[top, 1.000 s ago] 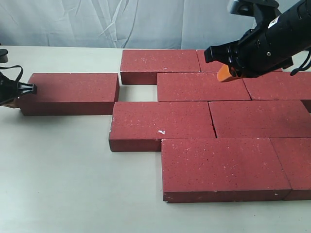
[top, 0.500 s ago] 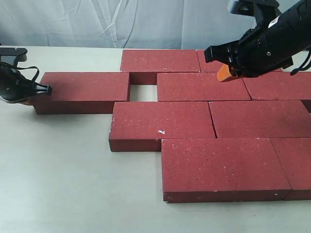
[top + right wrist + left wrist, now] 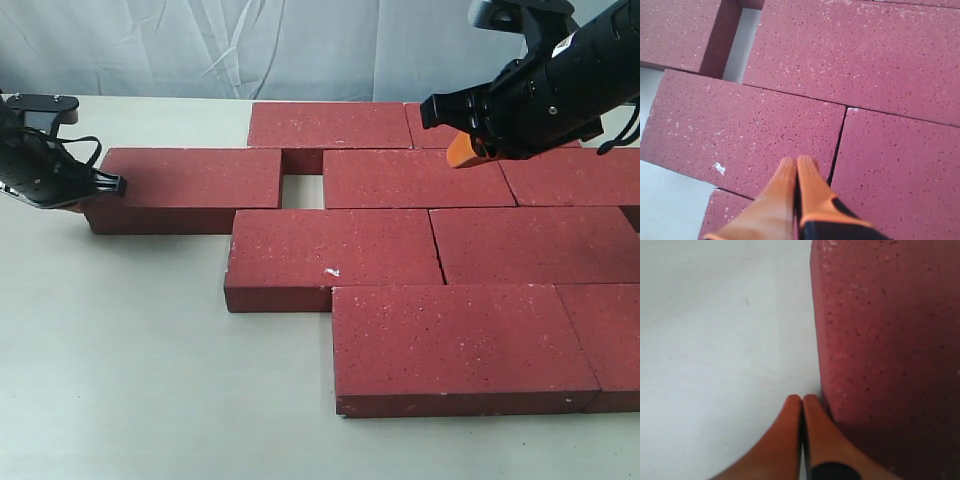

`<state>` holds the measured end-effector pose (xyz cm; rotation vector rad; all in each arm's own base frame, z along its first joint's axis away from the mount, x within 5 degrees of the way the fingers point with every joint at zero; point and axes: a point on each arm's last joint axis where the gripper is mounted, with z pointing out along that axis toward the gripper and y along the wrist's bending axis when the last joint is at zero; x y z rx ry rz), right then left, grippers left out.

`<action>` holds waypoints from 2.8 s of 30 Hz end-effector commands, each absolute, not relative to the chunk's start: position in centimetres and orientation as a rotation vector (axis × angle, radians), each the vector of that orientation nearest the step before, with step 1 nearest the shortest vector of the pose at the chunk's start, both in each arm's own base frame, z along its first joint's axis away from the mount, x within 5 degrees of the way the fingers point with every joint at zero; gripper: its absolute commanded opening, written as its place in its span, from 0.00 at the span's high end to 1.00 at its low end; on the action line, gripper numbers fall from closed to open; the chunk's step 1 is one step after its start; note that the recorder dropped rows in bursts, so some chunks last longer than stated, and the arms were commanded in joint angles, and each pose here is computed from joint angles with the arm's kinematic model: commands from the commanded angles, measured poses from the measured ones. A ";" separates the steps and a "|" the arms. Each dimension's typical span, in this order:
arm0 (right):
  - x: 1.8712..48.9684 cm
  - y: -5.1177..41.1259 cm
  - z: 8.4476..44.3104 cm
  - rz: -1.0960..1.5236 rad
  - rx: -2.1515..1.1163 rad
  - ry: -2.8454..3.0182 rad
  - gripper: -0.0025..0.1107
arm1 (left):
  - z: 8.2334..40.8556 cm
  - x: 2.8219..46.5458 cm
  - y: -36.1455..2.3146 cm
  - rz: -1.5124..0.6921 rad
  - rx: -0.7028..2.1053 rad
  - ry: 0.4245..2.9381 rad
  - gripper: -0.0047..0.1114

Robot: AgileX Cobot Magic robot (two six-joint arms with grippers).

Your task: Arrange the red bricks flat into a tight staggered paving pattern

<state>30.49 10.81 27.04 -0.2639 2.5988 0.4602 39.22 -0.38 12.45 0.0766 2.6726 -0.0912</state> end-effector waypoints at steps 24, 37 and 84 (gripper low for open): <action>30.5 10.6 27.2 0.447 -0.272 2.589 0.98 | 12.3 39.1 -6.4 -0.140 0.271 2.630 0.96; 30.5 10.6 27.2 0.447 -0.272 2.589 0.98 | 12.2 39.0 -5.6 -0.094 0.330 2.649 0.96; 30.4 10.6 27.1 0.449 -0.275 2.599 0.98 | 21.0 34.7 -9.4 -0.318 0.358 2.674 0.96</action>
